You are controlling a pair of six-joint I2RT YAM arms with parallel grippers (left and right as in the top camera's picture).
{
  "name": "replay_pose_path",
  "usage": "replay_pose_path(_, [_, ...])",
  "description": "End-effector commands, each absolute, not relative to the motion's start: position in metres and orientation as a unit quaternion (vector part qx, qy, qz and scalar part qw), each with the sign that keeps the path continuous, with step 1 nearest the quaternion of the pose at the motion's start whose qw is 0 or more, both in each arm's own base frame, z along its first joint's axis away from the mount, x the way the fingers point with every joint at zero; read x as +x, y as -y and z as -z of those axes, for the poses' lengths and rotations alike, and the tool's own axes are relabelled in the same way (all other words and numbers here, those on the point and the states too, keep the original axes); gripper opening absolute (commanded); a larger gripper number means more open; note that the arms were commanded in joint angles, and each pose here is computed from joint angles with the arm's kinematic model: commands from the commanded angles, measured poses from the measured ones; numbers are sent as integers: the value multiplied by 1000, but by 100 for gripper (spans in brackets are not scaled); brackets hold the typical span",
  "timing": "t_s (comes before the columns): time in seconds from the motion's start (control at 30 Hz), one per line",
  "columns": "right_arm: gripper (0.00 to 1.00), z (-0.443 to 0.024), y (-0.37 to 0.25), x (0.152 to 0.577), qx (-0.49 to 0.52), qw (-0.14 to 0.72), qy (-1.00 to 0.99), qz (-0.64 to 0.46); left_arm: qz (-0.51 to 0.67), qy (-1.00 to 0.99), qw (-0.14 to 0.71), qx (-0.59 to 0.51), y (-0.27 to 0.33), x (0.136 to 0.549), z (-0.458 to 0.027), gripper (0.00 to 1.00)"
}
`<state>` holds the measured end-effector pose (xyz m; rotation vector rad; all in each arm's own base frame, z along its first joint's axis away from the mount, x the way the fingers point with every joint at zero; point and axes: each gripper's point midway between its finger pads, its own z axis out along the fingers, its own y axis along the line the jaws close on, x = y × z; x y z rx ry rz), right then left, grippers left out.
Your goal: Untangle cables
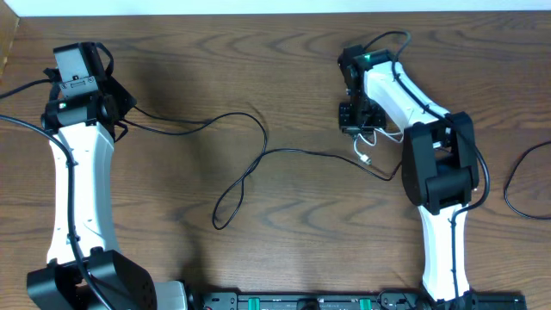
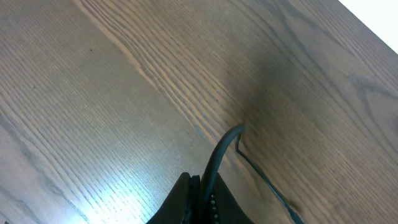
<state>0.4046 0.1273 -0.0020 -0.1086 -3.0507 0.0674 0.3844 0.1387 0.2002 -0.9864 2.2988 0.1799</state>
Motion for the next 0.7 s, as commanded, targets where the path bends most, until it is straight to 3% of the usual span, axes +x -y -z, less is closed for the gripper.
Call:
replay_pose_path(0.0, [1, 25, -122, 400, -47, 51, 996, -46, -70, -867, 317, -379, -142, 385, -204, 8])
replay_pose_path(0.2, [1, 3, -129, 429, 22, 12, 1000, -6, -70, -867, 317, -379, -142, 385, -204, 8])
replay_pose_path(0.37, [1, -64, -119, 463, 63, -36, 997, 13, -70, -867, 317, -379, -142, 385, -205, 8])
replay_pose_path(0.53, [1, -124, -52, 496, 1, -99, 995, -12, -70, -867, 317, -379, -142, 385, -205, 8])
replay_pose_path(0.67, [1, -136, 25, 496, -94, -107, 987, -80, -70, -867, 317, -379, -142, 385, -205, 8])
